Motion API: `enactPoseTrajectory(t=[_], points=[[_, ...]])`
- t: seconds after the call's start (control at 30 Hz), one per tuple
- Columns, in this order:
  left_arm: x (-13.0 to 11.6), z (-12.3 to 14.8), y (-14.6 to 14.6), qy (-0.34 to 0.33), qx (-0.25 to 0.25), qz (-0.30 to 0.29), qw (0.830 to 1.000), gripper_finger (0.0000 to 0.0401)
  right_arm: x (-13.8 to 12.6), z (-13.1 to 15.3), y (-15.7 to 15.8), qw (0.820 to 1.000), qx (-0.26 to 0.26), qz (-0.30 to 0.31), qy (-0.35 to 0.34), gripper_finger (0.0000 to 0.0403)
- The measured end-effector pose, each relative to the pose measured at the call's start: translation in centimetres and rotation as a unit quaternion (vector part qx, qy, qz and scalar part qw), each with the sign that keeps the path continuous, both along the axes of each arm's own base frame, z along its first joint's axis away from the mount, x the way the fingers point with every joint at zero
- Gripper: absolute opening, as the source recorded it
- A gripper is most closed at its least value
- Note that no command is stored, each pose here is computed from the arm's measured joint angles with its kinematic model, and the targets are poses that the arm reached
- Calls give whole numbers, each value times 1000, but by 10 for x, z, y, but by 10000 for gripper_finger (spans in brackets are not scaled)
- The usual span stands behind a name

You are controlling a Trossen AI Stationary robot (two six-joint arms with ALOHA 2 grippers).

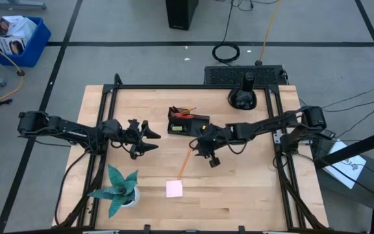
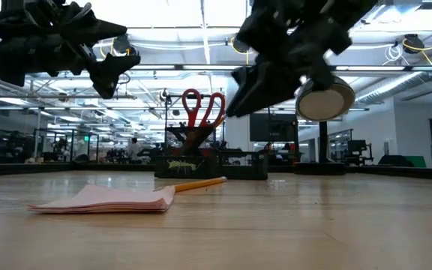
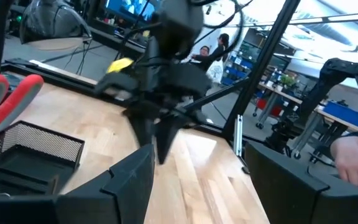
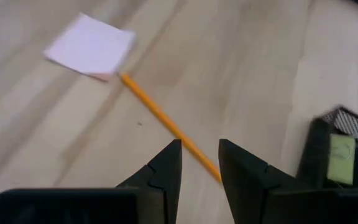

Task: Pick and place office supplies into organizer
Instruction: Put the orange pencil into the black desk organizer

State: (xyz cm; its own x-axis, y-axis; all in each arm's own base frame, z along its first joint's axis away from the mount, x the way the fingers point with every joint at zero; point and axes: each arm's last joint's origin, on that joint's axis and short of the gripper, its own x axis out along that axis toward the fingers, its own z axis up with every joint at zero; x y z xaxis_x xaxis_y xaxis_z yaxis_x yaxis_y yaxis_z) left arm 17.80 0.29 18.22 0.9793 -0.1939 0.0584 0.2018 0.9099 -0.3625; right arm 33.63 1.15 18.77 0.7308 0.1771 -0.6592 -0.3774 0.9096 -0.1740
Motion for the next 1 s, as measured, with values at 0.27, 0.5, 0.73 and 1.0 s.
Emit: enactPoseTrajectory(t=[0.27,0.5,0.73,1.0], points=[[0,0,0,1,4,-6,1000,255,12,-28,-4,996,-83,21,41,90],[0,0,-1,1,5,-13,1000,255,44,-23,0,992,-87,57,67,87],[0,0,-1,0,6,-13,1000,255,47,-39,13,967,-168,121,149,86],[0,0,-1,1,6,-17,1000,255,55,-39,16,959,-218,138,117,86]])
